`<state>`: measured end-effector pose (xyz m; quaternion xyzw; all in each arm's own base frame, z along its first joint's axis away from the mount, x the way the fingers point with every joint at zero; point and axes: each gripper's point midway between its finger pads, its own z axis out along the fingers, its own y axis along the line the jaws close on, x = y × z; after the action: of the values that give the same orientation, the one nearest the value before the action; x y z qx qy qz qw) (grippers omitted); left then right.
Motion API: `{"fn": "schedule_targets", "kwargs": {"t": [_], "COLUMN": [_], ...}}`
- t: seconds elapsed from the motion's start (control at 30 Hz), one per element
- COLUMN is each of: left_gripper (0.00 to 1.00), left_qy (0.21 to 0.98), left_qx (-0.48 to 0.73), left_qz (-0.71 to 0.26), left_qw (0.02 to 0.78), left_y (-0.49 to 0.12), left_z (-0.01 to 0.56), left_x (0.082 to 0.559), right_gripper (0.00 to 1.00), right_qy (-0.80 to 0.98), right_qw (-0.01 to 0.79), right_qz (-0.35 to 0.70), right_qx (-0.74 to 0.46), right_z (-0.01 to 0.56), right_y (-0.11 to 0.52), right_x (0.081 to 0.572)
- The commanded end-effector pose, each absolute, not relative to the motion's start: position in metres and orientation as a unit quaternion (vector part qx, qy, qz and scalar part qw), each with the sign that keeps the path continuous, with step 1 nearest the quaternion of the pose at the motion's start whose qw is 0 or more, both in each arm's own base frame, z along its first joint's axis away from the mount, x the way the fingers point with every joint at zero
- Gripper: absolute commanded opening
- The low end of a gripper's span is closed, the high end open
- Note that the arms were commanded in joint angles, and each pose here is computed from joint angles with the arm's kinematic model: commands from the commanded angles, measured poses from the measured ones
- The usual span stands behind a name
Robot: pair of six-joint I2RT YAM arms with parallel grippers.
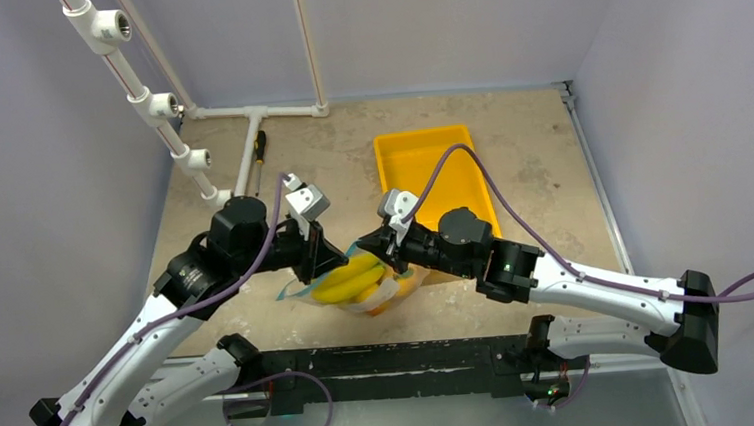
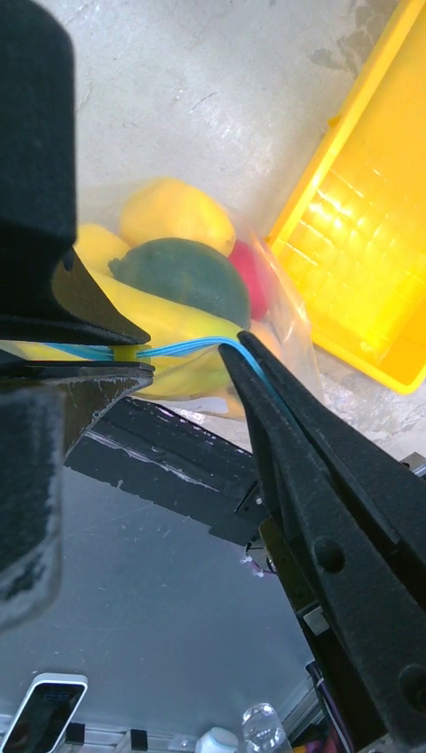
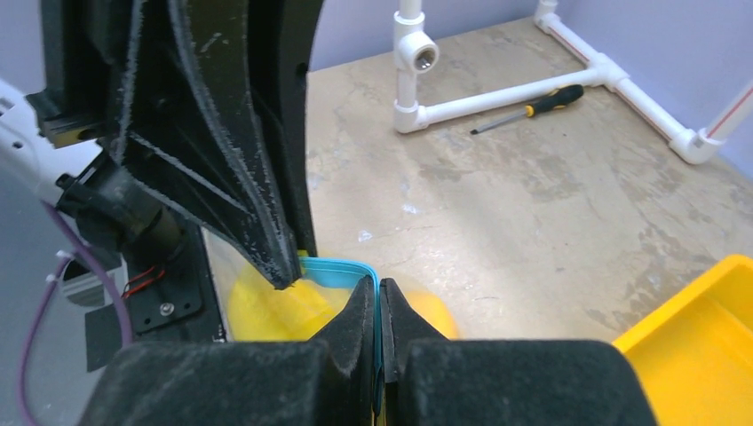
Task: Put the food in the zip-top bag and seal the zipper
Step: Zip the zipper food storage bag at the center of the board.
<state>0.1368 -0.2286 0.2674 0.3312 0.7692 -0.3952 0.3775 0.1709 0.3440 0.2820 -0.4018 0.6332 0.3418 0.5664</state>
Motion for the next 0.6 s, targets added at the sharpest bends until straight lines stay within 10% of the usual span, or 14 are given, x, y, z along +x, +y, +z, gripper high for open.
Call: {"fn": "schedule_targets", "kwargs": {"t": [0.0, 0.57], "left_gripper": [0.0, 0.0], "left_qy": [0.775, 0.788], "left_qx": [0.328, 0.304], "left_qz": [-0.41, -0.38], "left_qw": [0.352, 0.377], "left_y": [-0.219, -0.203], "left_z": [0.278, 0.286], "left_x": [0.115, 0.118], "right_gripper": [0.0, 0.0], "right_qy": [0.64, 0.657], "right_qw": [0.651, 0.684], "right_qz": [0.282, 0.259], "right_qx": [-0.295, -0.181], "right_z": [0.32, 0.343], "right_y": [0.313, 0.284], "right_x": [0.214, 0.234]}}
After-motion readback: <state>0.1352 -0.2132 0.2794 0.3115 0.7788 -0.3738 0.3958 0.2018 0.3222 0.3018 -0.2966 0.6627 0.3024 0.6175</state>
